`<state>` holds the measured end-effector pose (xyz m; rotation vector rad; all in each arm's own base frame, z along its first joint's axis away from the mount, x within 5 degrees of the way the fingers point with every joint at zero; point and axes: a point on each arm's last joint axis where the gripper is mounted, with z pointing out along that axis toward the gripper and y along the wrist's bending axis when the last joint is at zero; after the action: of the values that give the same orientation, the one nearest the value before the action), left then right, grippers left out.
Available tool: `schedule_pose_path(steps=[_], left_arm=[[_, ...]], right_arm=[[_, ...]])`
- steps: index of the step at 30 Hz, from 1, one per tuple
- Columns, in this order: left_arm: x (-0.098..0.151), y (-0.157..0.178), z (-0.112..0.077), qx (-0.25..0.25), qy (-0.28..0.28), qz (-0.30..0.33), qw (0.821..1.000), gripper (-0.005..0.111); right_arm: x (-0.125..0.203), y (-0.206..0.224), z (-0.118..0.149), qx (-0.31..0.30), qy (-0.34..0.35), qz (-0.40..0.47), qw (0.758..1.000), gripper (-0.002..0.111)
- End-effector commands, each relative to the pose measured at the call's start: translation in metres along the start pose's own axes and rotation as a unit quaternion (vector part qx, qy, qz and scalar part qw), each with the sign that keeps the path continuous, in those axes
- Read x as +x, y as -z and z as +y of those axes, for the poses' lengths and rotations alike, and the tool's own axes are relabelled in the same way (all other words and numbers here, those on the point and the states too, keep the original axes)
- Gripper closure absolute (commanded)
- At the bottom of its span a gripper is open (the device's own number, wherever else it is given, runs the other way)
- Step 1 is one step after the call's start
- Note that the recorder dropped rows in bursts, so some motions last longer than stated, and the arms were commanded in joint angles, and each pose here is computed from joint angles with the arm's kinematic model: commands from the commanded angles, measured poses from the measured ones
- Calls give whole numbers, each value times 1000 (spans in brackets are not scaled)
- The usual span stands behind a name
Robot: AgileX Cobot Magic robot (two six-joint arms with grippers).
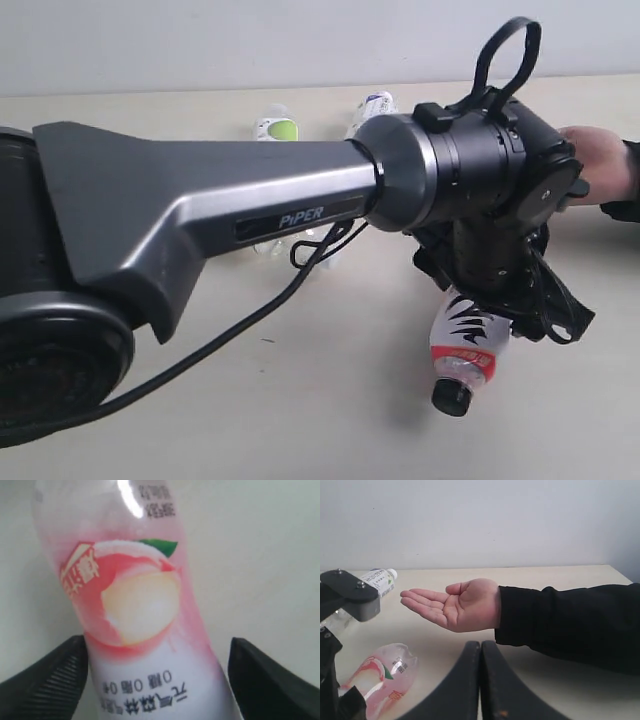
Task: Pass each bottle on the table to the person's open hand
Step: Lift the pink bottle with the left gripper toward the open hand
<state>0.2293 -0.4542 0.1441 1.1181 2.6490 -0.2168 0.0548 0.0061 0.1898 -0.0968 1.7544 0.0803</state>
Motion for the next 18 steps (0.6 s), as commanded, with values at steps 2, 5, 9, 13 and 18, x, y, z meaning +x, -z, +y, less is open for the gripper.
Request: schedule_pose_path(steps=[2, 5, 9, 13, 18], left_arm=[[2, -11, -2, -3, 4, 4, 1000, 33], [2, -10, -2, -3, 5, 5, 1000, 40], [2, -7, -2, -5, 5, 9, 1000, 79], [0, 1, -2, -3, 7, 2, 1000, 106], [-5, 22, -1, 1, 13, -17, 1000, 106]], right_arm=[[1, 0, 0, 3, -1, -3, 1000, 108], [1, 0, 0, 3, -1, -3, 1000, 108], [1, 0, 0, 3, -1, -3, 1000, 108], [1, 0, 0, 3, -1, -3, 1000, 108], [1, 0, 0, 3, -1, -3, 1000, 108]])
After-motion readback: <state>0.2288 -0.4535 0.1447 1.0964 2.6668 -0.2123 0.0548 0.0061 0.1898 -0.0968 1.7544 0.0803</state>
